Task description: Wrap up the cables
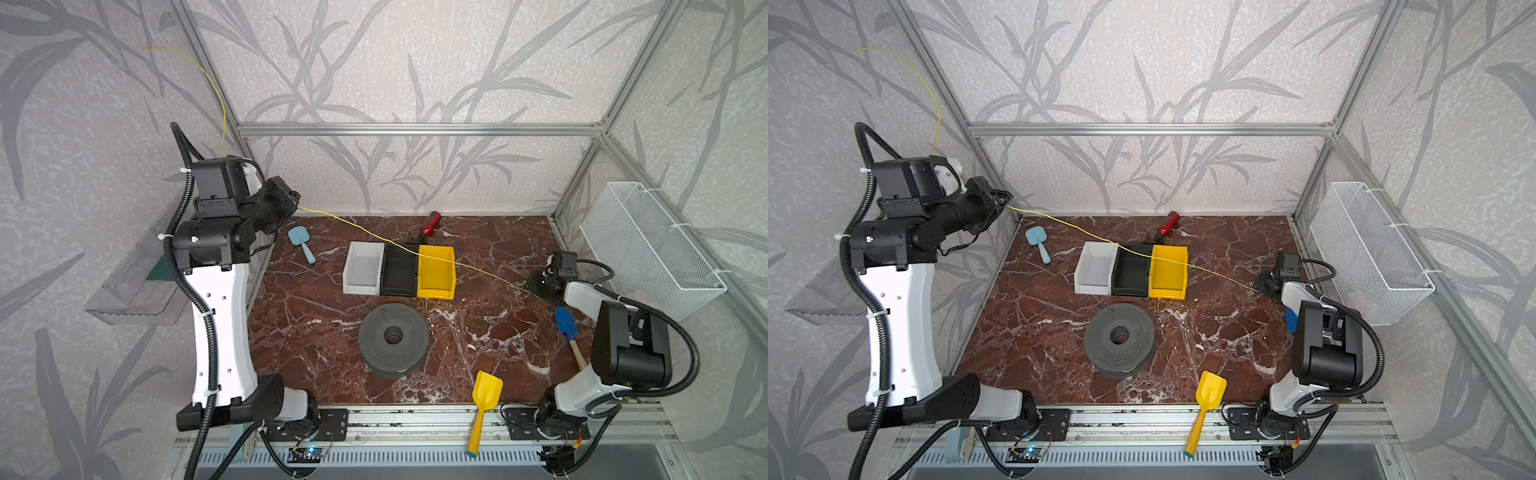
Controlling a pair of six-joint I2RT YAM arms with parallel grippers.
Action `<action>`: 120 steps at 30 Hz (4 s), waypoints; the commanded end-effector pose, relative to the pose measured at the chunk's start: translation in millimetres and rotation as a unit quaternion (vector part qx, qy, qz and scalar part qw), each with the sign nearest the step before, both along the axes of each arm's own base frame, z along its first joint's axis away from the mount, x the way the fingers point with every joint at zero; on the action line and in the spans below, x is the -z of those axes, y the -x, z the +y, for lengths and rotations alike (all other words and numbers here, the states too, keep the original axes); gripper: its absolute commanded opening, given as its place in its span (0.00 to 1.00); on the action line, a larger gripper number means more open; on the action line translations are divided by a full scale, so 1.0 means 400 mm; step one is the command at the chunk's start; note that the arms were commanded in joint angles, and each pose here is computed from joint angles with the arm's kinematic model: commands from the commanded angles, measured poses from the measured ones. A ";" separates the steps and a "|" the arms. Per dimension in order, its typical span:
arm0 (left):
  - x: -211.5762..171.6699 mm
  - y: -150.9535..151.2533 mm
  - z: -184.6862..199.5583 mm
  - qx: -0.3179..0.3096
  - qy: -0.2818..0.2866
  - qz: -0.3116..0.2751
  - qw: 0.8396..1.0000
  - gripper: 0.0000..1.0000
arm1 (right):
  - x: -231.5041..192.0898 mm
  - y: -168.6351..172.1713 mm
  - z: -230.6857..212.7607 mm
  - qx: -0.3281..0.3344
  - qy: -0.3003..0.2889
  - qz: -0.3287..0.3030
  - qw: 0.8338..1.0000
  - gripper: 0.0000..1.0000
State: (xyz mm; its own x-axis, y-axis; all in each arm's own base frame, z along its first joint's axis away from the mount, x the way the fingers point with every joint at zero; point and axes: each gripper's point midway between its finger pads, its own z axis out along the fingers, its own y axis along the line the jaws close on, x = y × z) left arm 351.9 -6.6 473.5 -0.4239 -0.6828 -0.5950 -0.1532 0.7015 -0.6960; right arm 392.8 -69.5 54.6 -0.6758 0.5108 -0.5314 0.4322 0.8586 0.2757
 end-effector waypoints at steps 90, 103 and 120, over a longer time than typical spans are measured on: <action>0.389 0.093 -0.333 0.043 0.047 -0.093 0.994 0.00 | -0.557 0.227 1.329 -0.822 -0.082 -0.206 0.524 0.14; 0.388 0.122 -0.339 0.081 0.007 -0.053 0.995 0.54 | -0.576 0.252 1.280 -0.825 -0.068 -0.221 0.515 0.00; 0.107 0.124 -0.218 0.216 -0.077 -0.103 0.968 0.70 | -0.613 0.410 1.137 -0.841 -0.187 -0.171 0.477 0.00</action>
